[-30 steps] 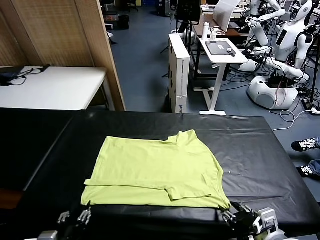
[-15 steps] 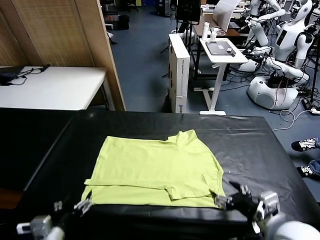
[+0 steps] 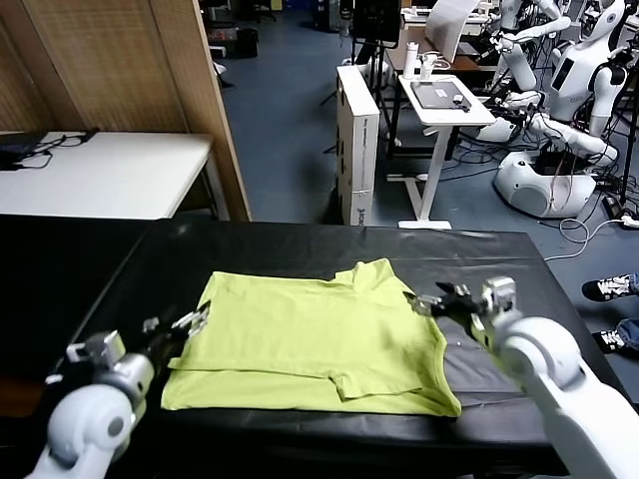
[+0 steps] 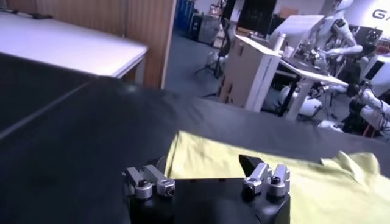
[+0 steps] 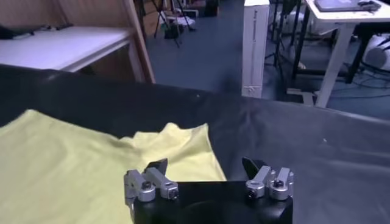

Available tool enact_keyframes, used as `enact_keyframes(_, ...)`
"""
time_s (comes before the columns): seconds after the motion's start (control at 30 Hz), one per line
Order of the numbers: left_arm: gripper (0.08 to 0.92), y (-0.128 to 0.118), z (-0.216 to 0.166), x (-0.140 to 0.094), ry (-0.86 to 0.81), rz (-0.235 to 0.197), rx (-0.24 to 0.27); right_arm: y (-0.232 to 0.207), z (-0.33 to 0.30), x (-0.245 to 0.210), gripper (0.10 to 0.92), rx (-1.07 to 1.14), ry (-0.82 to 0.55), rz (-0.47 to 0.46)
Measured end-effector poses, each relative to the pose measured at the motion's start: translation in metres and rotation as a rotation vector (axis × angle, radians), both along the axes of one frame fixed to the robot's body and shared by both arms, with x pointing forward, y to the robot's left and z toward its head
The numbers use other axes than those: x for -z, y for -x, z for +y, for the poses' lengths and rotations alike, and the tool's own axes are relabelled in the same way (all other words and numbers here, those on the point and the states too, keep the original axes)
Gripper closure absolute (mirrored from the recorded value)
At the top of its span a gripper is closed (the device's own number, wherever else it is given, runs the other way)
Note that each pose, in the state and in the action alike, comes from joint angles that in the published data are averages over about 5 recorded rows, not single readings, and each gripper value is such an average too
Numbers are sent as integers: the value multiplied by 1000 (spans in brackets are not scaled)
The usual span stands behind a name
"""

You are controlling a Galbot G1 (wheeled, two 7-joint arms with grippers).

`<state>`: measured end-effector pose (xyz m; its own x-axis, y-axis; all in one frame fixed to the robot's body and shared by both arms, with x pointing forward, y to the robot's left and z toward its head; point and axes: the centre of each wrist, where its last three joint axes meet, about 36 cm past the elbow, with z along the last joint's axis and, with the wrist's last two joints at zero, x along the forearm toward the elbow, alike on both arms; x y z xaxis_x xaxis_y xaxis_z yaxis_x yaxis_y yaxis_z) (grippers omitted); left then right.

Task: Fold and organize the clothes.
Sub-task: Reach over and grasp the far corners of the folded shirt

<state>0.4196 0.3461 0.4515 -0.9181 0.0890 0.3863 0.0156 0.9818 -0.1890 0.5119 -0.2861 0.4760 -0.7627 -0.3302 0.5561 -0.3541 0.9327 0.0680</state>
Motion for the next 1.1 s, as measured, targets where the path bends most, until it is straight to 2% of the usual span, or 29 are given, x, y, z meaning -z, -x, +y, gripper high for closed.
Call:
enact_keyframes(0.27, 92, -49, 9, 23, 12, 43, 4, -30, 2, 9, 115, -12, -14, 5)
enact_keyframes(0.5, 92, -74, 8, 36, 14, 68, 3, -42, -7, 13, 115, -6, -15, 12)
enact_keyframes(0.8, 92, -86, 7, 47, 14, 93, 0, -45, -8, 19, 115, -7, -4, 23)
enact_keyframes(1.1, 92, -98, 2, 49, 10, 84, 0, -47, -9, 20, 115, -7, -2, 30)
